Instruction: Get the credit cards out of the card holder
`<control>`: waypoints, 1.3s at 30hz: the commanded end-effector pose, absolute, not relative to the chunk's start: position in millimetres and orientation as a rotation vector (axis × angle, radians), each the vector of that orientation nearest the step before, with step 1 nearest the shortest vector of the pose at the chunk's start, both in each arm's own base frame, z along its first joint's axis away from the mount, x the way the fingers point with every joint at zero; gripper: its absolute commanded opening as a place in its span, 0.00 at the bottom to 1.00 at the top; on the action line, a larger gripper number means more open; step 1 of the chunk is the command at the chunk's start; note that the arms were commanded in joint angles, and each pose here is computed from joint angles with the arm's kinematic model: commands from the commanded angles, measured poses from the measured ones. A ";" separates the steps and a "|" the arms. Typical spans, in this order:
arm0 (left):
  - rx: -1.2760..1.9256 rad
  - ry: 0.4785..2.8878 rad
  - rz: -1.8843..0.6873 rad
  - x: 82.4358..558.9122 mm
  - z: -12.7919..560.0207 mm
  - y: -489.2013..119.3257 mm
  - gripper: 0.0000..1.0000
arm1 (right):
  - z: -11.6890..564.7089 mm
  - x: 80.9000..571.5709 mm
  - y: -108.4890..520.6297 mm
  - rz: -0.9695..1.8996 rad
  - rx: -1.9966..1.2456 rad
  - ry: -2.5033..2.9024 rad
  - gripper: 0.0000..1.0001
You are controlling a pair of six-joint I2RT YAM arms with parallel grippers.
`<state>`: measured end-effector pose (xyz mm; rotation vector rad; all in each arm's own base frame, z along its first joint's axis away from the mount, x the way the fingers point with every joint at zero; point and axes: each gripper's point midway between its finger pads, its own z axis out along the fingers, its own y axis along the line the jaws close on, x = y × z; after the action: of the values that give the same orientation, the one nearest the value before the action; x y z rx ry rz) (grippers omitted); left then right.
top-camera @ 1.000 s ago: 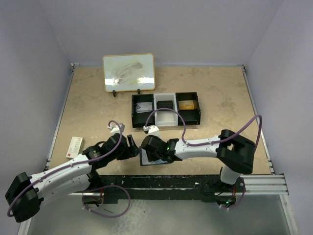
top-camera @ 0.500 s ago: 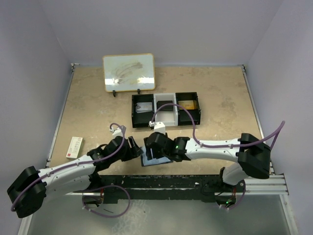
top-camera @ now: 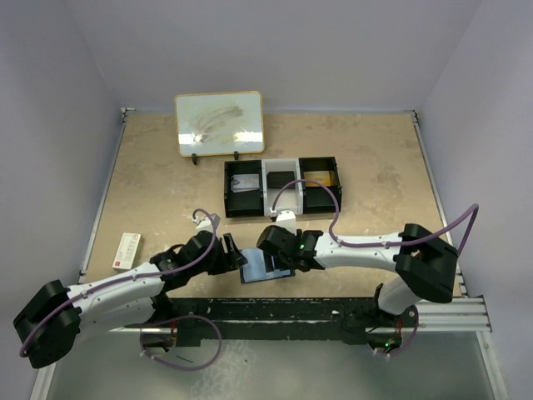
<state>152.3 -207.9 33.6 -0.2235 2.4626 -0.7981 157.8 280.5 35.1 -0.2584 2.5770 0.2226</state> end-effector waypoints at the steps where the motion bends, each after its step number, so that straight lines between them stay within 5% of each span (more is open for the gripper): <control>1: -0.148 2.467 -0.784 154.0 39.1 -212.7 0.62 | 30.3 159.6 263.3 0.154 -0.212 2.583 0.71; 11: -0.059 2.525 -0.737 150.2 29.6 -214.7 0.56 | 23.6 159.0 271.4 0.232 -0.230 2.603 0.71; 39: -0.060 2.549 -0.673 150.8 24.7 -210.1 0.18 | 33.0 175.2 278.4 0.135 -0.250 2.567 0.70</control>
<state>149.4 -210.6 19.8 -0.0765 2.5530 -0.6974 169.0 278.9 32.0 -0.2555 2.5797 0.1774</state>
